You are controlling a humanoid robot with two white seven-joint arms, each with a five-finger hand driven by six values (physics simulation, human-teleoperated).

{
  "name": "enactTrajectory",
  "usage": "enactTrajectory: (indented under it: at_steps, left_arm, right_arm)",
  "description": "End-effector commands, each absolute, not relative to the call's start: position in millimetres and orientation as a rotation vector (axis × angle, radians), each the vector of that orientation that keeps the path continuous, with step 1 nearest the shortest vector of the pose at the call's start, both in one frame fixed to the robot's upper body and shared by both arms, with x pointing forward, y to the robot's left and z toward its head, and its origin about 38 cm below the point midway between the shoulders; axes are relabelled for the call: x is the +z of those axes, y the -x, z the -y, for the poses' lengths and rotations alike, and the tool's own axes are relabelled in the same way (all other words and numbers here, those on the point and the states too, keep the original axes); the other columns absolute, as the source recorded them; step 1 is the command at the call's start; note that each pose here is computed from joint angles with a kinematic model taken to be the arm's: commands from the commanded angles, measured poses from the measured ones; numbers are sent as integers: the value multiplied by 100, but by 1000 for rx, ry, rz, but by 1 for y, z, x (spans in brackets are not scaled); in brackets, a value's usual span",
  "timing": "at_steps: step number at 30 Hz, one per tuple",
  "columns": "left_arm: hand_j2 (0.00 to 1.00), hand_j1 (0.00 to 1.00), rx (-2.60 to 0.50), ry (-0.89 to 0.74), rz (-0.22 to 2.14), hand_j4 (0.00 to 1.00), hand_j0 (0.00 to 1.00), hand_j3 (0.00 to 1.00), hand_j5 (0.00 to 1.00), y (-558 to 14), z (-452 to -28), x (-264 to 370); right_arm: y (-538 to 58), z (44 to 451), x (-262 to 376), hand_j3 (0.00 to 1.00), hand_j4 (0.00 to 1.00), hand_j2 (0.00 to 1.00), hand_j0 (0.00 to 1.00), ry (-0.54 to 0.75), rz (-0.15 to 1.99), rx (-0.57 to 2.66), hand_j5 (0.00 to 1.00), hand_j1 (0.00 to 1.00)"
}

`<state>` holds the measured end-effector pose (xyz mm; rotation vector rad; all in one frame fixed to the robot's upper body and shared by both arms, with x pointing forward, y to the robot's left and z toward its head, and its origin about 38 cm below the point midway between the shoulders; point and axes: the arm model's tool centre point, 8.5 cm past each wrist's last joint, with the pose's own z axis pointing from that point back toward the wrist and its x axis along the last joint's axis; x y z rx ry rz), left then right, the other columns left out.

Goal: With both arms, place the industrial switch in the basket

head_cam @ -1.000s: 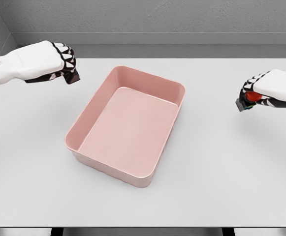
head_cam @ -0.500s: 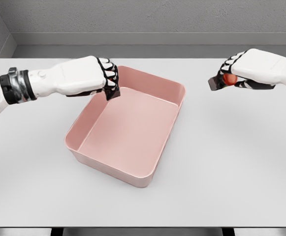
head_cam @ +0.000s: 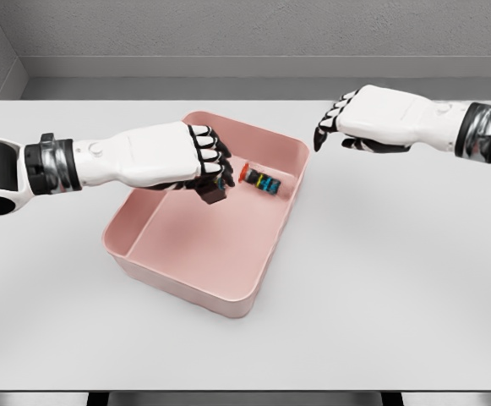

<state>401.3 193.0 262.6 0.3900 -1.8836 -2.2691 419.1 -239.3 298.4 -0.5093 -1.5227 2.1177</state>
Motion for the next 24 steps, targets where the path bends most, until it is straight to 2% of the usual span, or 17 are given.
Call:
enactTrajectory:
  at_steps: [1, 2, 3, 12, 15, 17, 24]
  left_arm:
    - [100, 100, -2263, -386, 1887, 100, 100, 100, 100, -401, -193, 263]
    - [100, 100, -2263, -386, 1887, 100, 100, 100, 100, -401, -193, 263]
    - [100, 100, -2263, -386, 1887, 100, 100, 100, 100, -401, -193, 263]
    - [100, 100, -2248, -393, 1903, 100, 100, 100, 100, -403, -195, 270]
    - [100, 100, -2158, -408, 1900, 100, 100, 100, 100, -405, -227, 289]
    - [100, 100, -2110, -415, 1861, 100, 100, 100, 100, -403, -254, 295]
    - [100, 100, -1995, -426, 1701, 100, 100, 100, 100, -392, -327, 296]
  right_arm:
    - [-419, 238, 295, 63, 63, 63, 63, 494, 1503, 2127, 63, 63]
    - [-420, 239, 295, 85, 85, 85, 85, 498, 1499, 2116, 85, 85]
    - [-422, 243, 300, 100, 100, 100, 100, 509, 1498, 2106, 100, 100]
    - [-423, 263, 308, 100, 100, 100, 100, 567, 1471, 2085, 100, 100]
    - [-428, 279, 307, 100, 100, 100, 100, 586, 1436, 2049, 100, 100]
    - [-432, 311, 307, 100, 100, 100, 100, 627, 1388, 1978, 100, 100]
    - [-425, 336, 306, 100, 100, 100, 100, 660, 1384, 1901, 100, 100]
